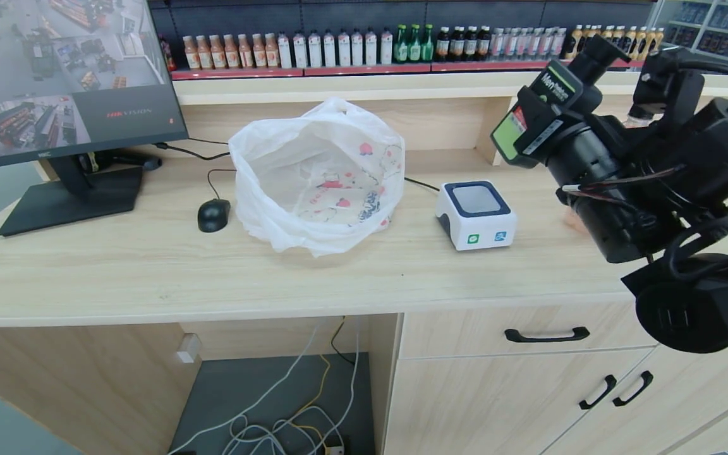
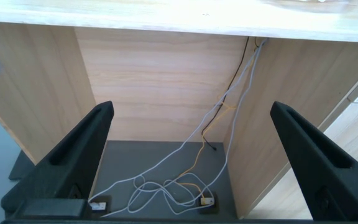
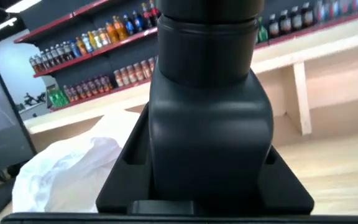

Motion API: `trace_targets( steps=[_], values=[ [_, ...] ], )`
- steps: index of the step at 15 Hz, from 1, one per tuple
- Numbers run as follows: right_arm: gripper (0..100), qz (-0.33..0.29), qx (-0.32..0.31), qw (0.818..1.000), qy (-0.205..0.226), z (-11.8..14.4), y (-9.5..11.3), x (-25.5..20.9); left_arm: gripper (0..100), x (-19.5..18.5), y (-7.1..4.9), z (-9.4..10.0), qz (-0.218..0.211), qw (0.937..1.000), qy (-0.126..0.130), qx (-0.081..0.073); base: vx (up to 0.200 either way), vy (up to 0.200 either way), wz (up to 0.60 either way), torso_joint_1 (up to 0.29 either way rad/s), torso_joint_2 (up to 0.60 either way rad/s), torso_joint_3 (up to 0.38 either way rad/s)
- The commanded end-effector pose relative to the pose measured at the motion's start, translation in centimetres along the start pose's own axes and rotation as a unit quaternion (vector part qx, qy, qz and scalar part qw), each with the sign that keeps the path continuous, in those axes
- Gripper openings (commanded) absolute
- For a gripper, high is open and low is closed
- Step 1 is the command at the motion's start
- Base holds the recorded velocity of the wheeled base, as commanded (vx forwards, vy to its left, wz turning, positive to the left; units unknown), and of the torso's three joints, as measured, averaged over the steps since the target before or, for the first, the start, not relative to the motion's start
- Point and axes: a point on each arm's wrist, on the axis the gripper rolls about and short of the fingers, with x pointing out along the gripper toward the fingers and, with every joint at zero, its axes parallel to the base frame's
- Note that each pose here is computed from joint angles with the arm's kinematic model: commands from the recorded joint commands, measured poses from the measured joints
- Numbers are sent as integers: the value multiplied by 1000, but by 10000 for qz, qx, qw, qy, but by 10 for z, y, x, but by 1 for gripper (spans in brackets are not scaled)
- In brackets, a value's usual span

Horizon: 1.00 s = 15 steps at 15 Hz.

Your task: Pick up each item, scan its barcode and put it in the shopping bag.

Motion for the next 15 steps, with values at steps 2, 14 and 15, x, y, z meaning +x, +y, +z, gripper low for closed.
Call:
trace_targets(
  steps=[2,14,15],
  values=[
    [0,16,-446,9990,-16,-13,-5,-12,100,0,0,0,-1,10000,-2,0,0,0,0,0,0,0],
    [0,-72,-1037,9943,-232,-5,-18,-29,100,0,0,0,-1,10000,-2,23,0,0,0,0,0,0],
    [0,-136,-1069,9938,-267,-2,-22,-28,100,0,0,0,-1,10000,-2,23,0,200,0,-2,2,2]
  ],
)
